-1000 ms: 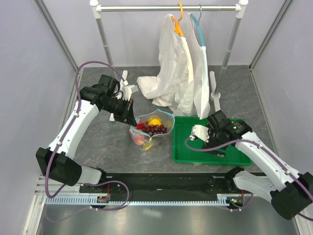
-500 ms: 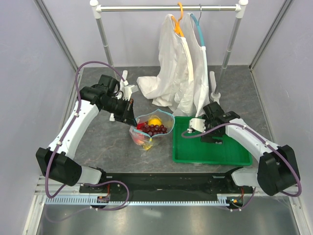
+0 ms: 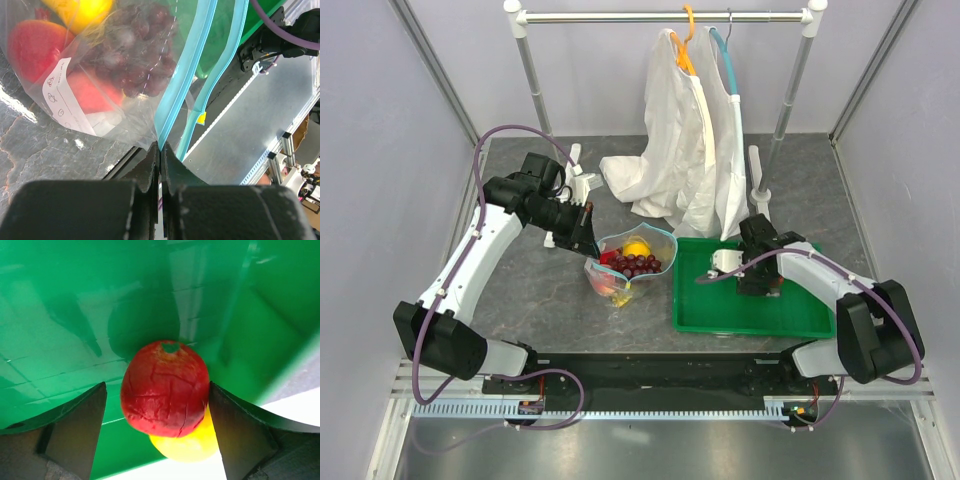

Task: Place the food in the zip-top bag and seal the zipper
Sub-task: Pick up the fake fruit from the bin.

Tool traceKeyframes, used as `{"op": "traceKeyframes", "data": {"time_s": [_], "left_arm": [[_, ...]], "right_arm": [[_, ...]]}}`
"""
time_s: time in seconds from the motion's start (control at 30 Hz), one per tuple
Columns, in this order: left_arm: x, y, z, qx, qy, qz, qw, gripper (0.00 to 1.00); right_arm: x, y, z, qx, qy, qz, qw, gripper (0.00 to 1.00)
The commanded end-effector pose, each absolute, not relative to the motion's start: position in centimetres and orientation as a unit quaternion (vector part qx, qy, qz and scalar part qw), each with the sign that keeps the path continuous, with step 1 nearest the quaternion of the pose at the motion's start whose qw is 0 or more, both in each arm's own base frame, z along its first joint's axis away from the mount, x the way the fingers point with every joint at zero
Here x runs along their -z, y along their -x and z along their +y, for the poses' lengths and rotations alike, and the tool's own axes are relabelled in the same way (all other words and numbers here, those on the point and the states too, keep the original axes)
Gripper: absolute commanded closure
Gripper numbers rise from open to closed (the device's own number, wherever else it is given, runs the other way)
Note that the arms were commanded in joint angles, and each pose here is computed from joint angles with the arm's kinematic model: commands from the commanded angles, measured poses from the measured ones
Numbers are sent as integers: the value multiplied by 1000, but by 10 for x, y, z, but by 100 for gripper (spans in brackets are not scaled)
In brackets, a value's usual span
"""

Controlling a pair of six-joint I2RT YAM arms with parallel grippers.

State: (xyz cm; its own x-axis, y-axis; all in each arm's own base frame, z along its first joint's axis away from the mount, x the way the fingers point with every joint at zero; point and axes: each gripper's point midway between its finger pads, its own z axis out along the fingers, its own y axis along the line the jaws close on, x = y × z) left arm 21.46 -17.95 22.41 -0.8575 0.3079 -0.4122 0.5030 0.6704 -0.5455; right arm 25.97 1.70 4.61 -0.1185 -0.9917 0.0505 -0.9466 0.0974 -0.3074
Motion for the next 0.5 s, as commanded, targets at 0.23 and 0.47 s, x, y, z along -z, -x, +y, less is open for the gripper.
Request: {"op": "traceKeyframes", "data": {"time_s": [0.23,0.47], "left_arm": [[-231,-219,-182,343,-228,898,155,98],[-229,-217,-181,344,-226,899,151,98]], "right_arm": [[-38,-228,19,76,682,725,49,32],[-81,-189,79,-69,709,696,90,48]]}}
